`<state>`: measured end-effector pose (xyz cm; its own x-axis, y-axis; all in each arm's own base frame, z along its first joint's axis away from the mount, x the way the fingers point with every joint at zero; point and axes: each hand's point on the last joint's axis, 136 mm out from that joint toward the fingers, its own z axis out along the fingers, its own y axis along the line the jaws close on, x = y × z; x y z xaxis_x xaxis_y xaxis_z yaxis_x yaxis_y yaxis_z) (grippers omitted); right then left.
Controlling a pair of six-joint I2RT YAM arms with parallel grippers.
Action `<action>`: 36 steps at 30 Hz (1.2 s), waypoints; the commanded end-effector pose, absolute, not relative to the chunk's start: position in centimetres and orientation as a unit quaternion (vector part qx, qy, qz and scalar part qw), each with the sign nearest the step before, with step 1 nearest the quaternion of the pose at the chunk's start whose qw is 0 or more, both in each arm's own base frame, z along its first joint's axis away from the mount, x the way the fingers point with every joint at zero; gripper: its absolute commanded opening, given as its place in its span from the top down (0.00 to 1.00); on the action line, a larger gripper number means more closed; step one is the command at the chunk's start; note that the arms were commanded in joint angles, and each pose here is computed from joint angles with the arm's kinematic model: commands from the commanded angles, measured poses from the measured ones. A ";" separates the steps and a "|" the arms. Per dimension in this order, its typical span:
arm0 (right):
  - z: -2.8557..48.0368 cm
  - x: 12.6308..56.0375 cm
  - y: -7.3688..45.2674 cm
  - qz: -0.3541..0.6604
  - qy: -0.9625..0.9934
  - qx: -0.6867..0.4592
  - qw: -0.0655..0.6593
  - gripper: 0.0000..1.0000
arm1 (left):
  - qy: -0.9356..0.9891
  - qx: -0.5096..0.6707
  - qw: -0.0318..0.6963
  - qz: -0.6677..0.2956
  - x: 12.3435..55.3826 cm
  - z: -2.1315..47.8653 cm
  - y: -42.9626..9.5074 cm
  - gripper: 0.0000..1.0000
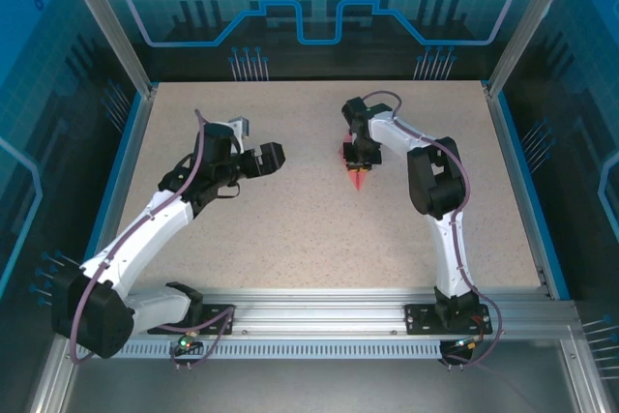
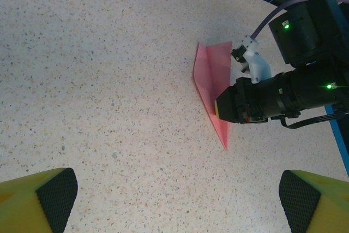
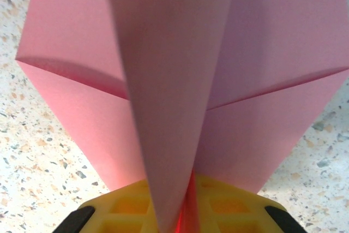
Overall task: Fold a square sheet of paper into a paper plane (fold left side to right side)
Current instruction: Place the paper plane at the center of the table.
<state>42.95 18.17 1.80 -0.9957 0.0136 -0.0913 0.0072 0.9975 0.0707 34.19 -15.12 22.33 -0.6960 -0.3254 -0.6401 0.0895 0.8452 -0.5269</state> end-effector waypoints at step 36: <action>17.4 37.8 14.8 0.035 0.978 -0.031 0.204 0.47 | 0.865 -0.100 0.440 -0.218 36.1 25.8 -11.5 0.01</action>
<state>38.53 16.06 13.84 -0.9572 -0.0261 -0.2884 -0.0509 0.9956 0.0791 35.13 -13.45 24.99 -0.6548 -0.3431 -0.6734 0.0644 0.8624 -0.5020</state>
